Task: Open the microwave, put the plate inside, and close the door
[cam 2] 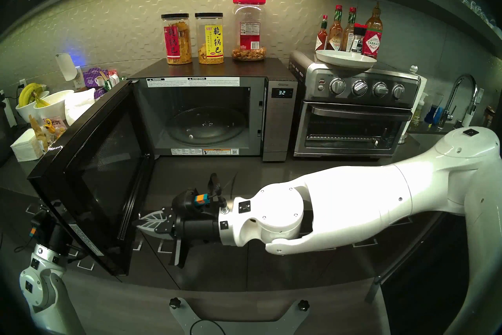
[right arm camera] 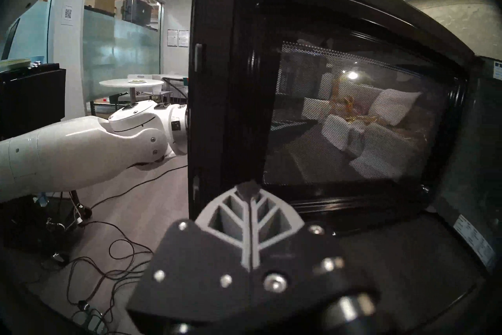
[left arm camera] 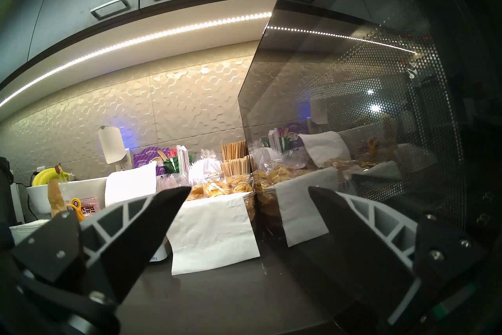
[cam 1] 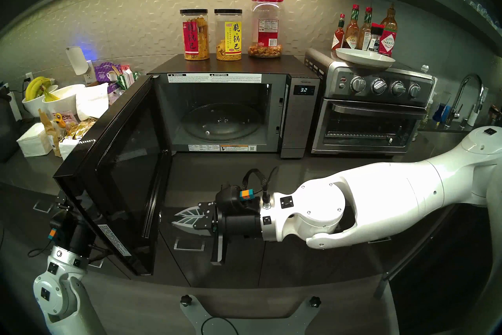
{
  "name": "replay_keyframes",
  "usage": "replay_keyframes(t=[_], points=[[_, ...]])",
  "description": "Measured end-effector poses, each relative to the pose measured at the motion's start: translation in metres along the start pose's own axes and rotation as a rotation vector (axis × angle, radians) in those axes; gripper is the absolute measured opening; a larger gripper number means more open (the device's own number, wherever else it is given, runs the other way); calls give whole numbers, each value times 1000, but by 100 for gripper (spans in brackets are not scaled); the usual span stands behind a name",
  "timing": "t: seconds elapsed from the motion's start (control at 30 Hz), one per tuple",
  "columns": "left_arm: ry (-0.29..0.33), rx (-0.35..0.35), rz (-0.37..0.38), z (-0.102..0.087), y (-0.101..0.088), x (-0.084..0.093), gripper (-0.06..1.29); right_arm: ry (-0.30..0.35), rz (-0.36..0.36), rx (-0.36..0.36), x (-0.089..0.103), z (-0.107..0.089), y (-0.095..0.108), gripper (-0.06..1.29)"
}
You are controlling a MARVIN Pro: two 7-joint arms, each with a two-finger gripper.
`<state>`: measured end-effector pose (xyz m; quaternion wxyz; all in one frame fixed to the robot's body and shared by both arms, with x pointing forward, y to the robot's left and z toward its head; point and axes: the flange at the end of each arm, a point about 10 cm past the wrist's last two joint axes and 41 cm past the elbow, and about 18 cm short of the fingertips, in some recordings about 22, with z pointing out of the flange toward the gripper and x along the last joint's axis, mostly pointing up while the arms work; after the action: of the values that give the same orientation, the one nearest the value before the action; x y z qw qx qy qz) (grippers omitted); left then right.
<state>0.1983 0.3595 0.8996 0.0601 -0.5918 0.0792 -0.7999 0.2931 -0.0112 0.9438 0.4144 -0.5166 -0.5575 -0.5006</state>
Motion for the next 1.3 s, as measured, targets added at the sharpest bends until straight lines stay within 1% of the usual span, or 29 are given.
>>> replay_keyframes(t=[0.2, 0.23, 0.3, 0.33, 0.4, 0.47, 0.53, 0.67, 0.73, 0.8, 0.87, 0.93, 0.97, 1.2, 1.27, 1.3], points=[[0, 0, 0, 0, 0, 0, 125, -43, 10, -58, -13, -27, 15, -3], [0, 0, 0, 0, 0, 0, 125, -53, 13, -77, -16, -34, 19, -3], [0, 0, 0, 0, 0, 0, 125, -59, 13, -91, -18, -40, 23, -3], [0, 0, 0, 0, 0, 0, 125, -69, 13, -115, -21, -49, 29, -3], [0, 0, 0, 0, 0, 0, 125, -75, 12, -131, -22, -55, 33, -3], [-1, 0, -1, 0, 0, 0, 125, -88, 9, -175, -26, -71, 45, -3], [-1, 0, -1, 0, 0, 0, 125, -93, 8, -190, -27, -77, 49, -3], [-1, 0, -1, 0, 0, -1, 125, -109, 2, -258, -31, -103, 66, -3], [-1, 0, -1, 0, 0, -1, 125, -113, 1, -282, -32, -113, 72, -3], [-1, 0, -1, 0, 0, -1, 125, -116, -2, -317, -33, -130, 81, -3], [-1, 0, -1, 0, 0, -1, 125, -117, -4, -332, -33, -137, 85, -3], [-1, 0, -1, 0, 0, -1, 125, -114, -6, -357, -32, -152, 91, -3], [-1, 0, -1, 0, 0, -1, 125, -114, -6, -361, -32, -154, 91, -3], [-2, 0, -2, 0, 0, -1, 125, -105, -8, -401, -31, -190, 98, -3], [-2, 0, -2, 0, 0, -1, 125, -102, -9, -413, -31, -201, 100, 2], [-2, 0, -2, 0, 0, -1, 125, -101, -9, -419, -31, -206, 101, 10]])
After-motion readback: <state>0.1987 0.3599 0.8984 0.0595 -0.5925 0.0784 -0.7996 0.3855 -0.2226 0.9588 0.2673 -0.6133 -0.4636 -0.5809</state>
